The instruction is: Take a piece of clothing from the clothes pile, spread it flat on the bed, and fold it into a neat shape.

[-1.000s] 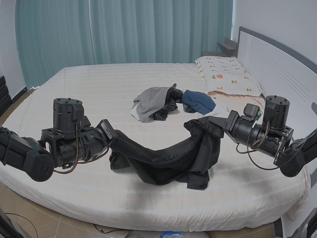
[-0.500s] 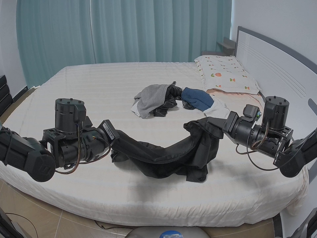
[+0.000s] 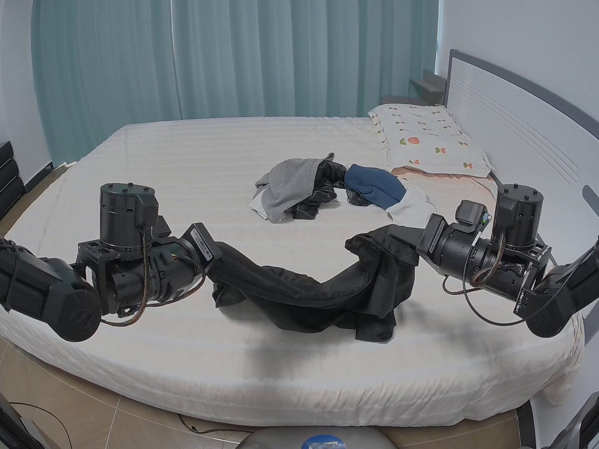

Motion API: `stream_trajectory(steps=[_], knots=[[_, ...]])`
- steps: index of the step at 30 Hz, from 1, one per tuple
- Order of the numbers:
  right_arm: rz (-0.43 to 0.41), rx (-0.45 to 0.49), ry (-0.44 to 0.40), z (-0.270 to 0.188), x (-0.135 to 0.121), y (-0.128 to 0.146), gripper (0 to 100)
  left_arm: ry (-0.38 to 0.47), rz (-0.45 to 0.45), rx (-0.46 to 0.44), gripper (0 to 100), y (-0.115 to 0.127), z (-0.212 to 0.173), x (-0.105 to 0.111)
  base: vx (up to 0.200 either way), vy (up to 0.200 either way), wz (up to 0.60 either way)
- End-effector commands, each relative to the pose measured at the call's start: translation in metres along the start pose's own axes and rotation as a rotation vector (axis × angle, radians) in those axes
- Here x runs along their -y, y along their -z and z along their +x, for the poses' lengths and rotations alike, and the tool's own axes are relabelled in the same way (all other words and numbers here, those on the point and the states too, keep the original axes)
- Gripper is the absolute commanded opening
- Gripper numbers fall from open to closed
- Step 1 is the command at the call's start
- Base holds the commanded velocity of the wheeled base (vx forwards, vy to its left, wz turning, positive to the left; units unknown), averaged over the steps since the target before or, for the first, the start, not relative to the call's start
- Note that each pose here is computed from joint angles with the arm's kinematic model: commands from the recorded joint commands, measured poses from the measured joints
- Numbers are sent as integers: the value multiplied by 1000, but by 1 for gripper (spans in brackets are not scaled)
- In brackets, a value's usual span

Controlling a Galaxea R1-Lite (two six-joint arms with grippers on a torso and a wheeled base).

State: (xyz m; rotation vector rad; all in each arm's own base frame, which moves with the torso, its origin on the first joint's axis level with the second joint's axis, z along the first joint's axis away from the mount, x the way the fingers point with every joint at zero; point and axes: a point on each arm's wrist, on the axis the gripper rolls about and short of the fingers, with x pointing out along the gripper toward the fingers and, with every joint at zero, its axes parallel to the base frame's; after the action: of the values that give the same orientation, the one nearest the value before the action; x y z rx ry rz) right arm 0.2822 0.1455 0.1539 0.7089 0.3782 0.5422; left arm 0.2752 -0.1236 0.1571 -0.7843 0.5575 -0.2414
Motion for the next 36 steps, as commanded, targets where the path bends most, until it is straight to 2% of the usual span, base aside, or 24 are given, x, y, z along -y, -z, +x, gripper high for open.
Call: stream_trajectory(steps=[1, 11, 36], knots=[[-1, 4, 14, 3, 2, 1, 0, 1, -7, 17, 0, -6, -1, -1, 0, 200, 0], [-2, 21, 36, 7, 4, 2, 0, -3, -18, 36, 0, -13, 1, -3, 0, 200, 0], [4, 80, 3, 8, 5, -11, 0, -2, -15, 39, 0, -14, -2, -2, 0, 200, 0]])
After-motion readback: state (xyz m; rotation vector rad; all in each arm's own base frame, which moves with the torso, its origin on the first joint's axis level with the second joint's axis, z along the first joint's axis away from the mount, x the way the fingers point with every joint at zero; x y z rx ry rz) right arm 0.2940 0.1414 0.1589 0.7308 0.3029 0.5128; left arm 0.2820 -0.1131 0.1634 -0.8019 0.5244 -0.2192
